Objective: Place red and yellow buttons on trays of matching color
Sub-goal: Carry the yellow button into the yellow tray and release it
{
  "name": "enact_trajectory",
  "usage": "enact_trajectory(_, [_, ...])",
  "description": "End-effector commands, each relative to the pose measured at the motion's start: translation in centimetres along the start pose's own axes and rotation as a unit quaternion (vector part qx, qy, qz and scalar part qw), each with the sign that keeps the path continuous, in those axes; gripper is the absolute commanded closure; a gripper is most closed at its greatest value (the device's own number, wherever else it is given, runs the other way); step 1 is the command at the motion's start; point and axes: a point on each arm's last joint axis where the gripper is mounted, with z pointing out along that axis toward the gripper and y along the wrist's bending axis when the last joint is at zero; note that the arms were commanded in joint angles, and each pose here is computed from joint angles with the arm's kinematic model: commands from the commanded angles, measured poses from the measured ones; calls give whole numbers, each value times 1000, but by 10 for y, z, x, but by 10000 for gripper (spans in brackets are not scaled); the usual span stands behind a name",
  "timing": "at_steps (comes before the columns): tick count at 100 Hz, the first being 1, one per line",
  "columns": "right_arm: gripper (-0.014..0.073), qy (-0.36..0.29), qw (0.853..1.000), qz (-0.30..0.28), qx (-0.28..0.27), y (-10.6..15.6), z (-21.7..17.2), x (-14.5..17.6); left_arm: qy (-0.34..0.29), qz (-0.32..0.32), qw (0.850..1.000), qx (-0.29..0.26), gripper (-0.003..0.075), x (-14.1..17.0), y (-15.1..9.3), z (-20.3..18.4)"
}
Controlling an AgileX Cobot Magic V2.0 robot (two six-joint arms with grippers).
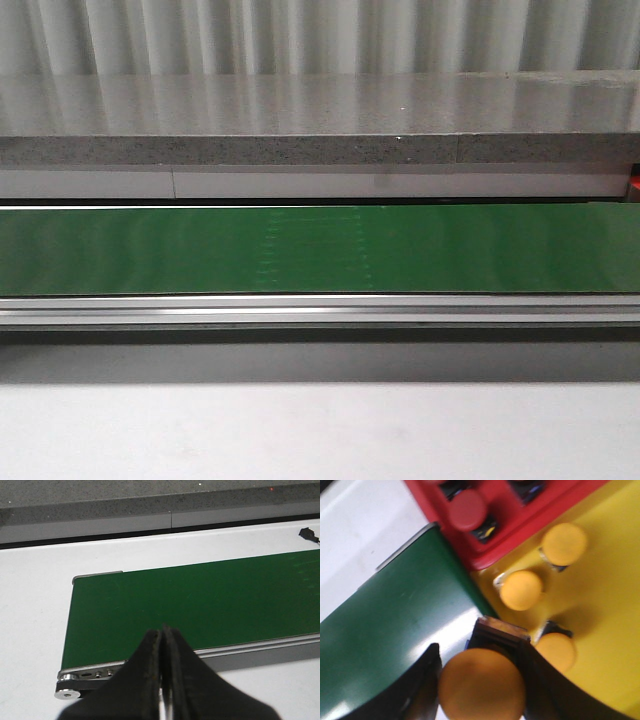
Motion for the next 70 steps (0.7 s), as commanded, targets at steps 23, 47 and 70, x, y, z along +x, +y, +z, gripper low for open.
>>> enact_trajectory(23, [477,-71,991,104,46,-63,-10,-4,-46,-8,999,3,740,-14,-1,-3])
enact_trajectory(47, [477,-77,989,115,57,-77,25,3,-46,-8,999,3,740,-14,-1,-3])
enact_trajectory(70, [477,-52,988,130,58,-84,53,-3,-46,-8,999,3,740,-14,-1,-3])
